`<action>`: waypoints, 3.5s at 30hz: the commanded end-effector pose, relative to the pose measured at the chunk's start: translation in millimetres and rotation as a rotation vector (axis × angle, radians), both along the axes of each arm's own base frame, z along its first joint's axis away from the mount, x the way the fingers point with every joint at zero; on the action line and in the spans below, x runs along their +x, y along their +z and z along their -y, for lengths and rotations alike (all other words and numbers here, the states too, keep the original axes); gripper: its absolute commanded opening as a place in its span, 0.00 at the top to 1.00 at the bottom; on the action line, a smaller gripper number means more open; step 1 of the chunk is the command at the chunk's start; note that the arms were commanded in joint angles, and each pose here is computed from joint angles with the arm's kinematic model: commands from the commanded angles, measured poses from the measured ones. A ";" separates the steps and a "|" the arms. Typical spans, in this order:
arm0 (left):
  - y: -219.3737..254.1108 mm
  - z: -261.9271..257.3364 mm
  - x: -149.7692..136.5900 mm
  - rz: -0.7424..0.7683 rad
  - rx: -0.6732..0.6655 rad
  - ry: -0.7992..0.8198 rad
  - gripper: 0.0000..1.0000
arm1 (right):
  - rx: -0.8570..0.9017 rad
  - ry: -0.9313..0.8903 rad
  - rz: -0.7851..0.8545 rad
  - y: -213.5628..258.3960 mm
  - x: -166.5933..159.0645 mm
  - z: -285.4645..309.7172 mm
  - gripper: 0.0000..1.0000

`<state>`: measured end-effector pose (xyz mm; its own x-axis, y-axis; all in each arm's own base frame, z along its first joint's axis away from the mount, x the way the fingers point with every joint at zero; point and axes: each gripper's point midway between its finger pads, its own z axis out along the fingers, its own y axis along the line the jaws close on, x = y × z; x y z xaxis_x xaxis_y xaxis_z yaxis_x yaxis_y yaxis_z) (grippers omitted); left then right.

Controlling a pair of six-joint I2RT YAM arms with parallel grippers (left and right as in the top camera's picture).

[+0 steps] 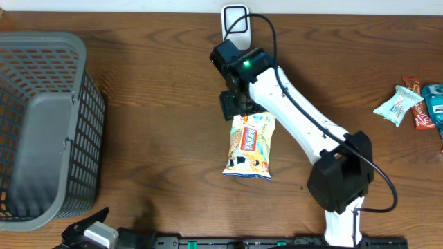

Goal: Scan the item barcode

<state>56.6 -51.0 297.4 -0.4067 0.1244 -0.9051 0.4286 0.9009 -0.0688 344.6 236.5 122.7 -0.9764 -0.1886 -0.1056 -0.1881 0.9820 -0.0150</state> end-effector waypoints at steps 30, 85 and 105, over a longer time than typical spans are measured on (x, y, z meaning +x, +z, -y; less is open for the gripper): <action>2.1 1.7 -1.6 0.009 -0.004 -0.012 0.02 | -0.128 0.694 0.094 -134.7 -20.0 -8.6 0.75; 2.1 1.7 -1.6 0.009 -0.004 -0.012 0.02 | -0.177 0.917 0.012 -94.2 -25.9 22.4 0.01; 2.1 1.7 -1.6 0.009 -0.004 -0.012 0.02 | -0.300 0.846 -0.260 -180.3 -37.6 74.8 0.01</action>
<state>56.6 -51.0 297.4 -0.4067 0.1244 -0.9051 0.4286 0.9009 -0.0688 335.8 198.0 -0.8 -0.4634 -0.8825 0.0799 -0.8803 0.4482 -0.1554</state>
